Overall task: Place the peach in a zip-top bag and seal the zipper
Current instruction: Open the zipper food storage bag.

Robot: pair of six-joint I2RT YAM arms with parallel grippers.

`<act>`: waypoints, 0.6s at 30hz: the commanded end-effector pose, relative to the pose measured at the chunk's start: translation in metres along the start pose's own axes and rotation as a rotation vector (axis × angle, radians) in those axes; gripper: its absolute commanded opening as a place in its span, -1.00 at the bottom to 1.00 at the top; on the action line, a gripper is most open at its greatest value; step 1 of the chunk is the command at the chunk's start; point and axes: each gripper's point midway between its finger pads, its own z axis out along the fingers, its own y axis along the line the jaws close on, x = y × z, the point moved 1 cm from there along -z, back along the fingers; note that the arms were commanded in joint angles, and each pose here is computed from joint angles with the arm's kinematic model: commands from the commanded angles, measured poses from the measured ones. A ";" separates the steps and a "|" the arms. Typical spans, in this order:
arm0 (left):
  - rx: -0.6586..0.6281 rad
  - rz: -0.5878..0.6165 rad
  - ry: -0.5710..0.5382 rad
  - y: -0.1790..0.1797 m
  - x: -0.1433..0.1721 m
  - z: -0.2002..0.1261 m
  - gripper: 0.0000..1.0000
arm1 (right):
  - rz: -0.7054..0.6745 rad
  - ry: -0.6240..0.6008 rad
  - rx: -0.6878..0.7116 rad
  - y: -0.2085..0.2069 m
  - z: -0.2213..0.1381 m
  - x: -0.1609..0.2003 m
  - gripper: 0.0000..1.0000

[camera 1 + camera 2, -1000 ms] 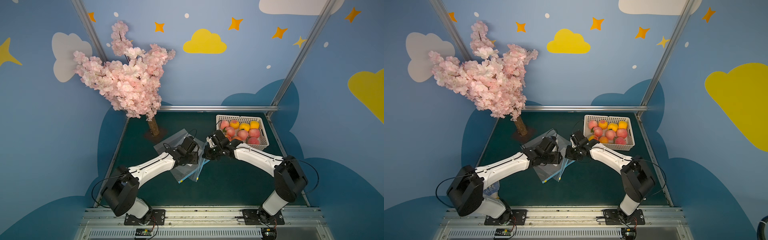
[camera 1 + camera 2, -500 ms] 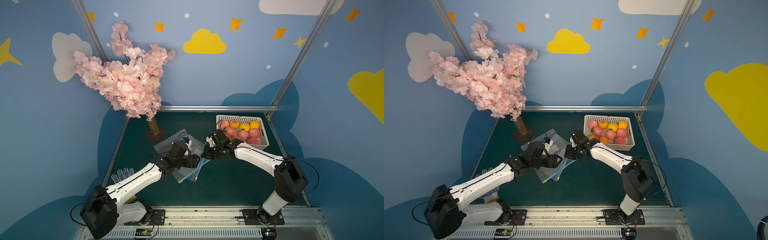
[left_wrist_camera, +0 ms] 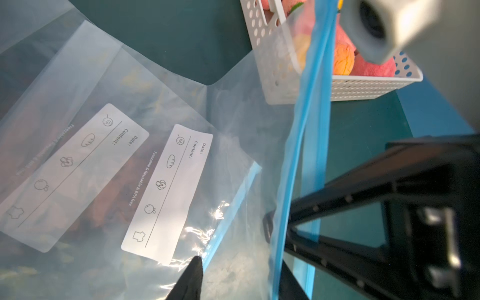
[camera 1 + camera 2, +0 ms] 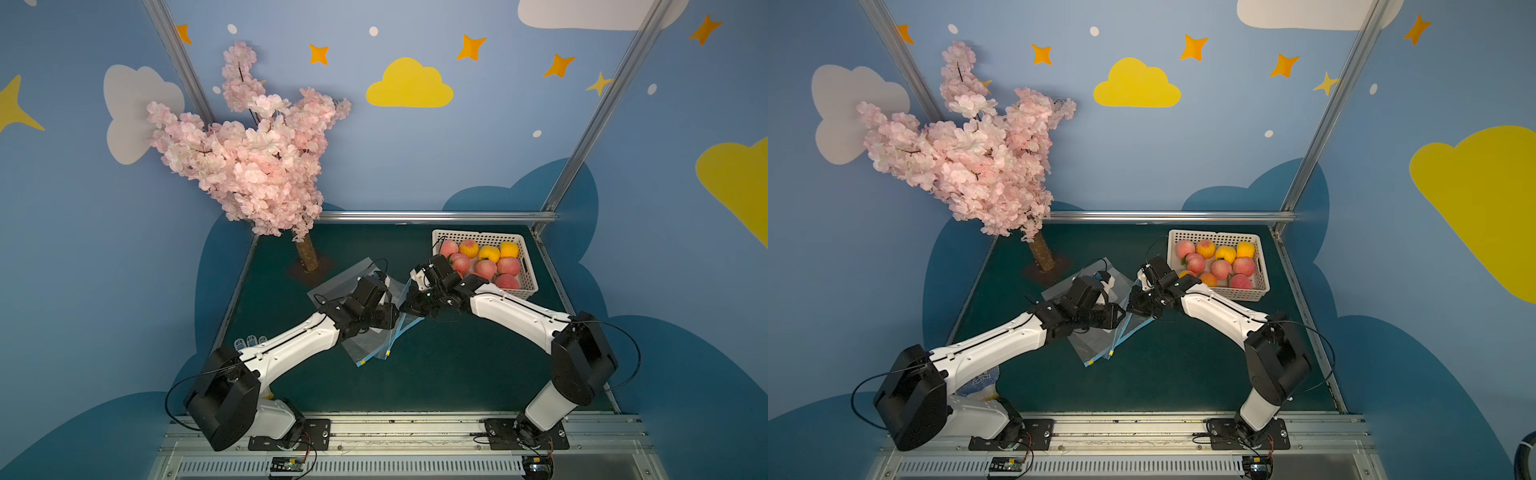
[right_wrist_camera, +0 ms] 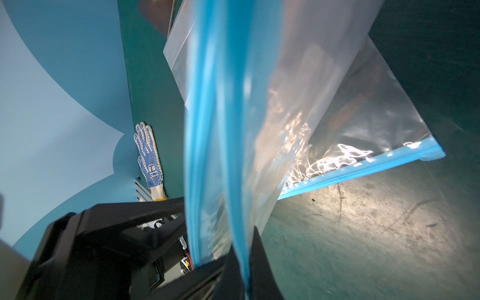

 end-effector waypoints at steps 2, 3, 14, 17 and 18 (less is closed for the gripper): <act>-0.028 0.022 0.024 0.002 -0.003 0.008 -0.41 | -0.013 -0.016 -0.041 0.012 -0.014 -0.002 -1.00; -0.046 0.035 0.036 0.004 -0.003 0.008 -0.56 | -0.014 -0.018 -0.037 0.011 -0.015 -0.002 -1.00; -0.226 0.053 -0.028 0.017 -0.046 -0.009 -0.94 | 0.008 -0.047 0.283 -0.068 -0.034 -0.006 -1.00; -0.223 0.040 -0.026 0.014 -0.051 -0.004 -0.94 | 0.004 -0.060 0.293 -0.072 -0.038 -0.015 -1.00; -0.218 0.040 -0.022 0.011 -0.054 -0.002 -0.94 | -0.004 -0.063 0.277 -0.069 -0.039 -0.019 -1.00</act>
